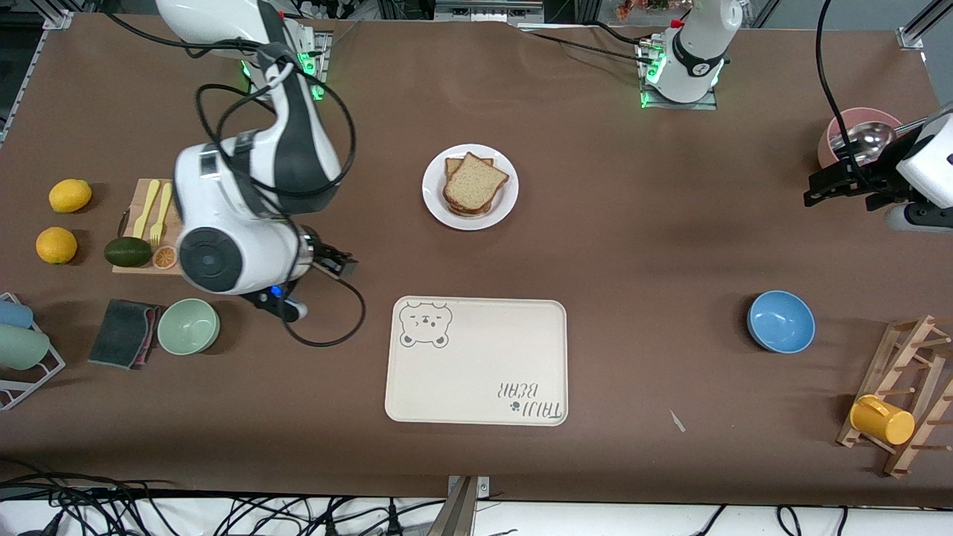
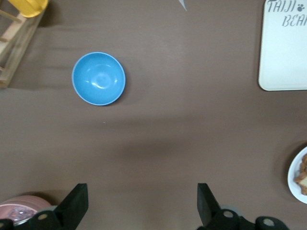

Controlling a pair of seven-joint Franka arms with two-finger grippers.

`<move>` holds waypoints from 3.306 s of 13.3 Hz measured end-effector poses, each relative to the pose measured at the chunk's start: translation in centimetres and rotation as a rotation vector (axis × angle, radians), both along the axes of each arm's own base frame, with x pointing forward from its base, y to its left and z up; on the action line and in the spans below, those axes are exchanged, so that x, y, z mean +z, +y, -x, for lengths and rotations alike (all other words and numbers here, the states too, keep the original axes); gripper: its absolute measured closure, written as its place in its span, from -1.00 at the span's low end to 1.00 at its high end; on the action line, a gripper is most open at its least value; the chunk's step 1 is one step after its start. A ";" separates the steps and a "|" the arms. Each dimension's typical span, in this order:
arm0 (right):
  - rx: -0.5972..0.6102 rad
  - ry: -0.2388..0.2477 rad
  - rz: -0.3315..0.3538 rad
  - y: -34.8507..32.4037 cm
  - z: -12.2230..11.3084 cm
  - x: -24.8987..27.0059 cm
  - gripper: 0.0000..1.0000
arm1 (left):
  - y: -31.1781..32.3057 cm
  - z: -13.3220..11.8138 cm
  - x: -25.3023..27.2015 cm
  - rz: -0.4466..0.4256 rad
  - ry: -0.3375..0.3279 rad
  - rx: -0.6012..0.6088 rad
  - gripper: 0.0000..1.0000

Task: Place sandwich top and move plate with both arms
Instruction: 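Withdraw the right gripper while the left gripper reaches toward the plate, then move the left gripper to the plate rim and grasp it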

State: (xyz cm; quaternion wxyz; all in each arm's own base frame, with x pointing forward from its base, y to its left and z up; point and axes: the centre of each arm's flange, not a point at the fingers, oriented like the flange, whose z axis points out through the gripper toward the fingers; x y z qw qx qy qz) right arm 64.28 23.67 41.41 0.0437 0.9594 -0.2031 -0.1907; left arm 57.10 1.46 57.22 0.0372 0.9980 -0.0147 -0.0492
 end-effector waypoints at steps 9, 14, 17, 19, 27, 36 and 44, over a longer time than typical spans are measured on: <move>0.264 -0.065 -0.142 -16.5 -1.2 7.0 -1.00 | -2.6 -2.5 -7.2 0.194 0.131 0.021 -1.00; 0.344 -0.120 -0.119 -18.5 -0.8 7.2 -1.00 | -5.0 -3.7 -13.2 0.408 0.229 0.011 -1.00; 0.346 -0.175 -0.126 -21.5 0.4 8.3 -1.00 | -5.7 -4.3 -15.4 0.500 0.254 -0.004 -1.00; 0.343 -0.200 -0.131 -23.4 2.2 10.3 -1.00 | -6.4 -4.7 -17.2 0.577 0.276 -0.002 -1.00; 0.357 -0.353 -0.070 -27.4 9.5 17.8 -1.00 | -12.7 -6.2 -24.0 0.692 0.229 -0.129 -1.00; 0.460 -0.380 -0.104 -28.9 9.9 16.9 -1.00 | -18.6 -5.9 -28.8 0.763 0.231 -0.197 -1.00; 0.437 -0.395 -0.127 -29.9 10.0 17.7 -1.00 | -23.6 -4.9 -33.1 0.813 0.253 -0.164 -1.00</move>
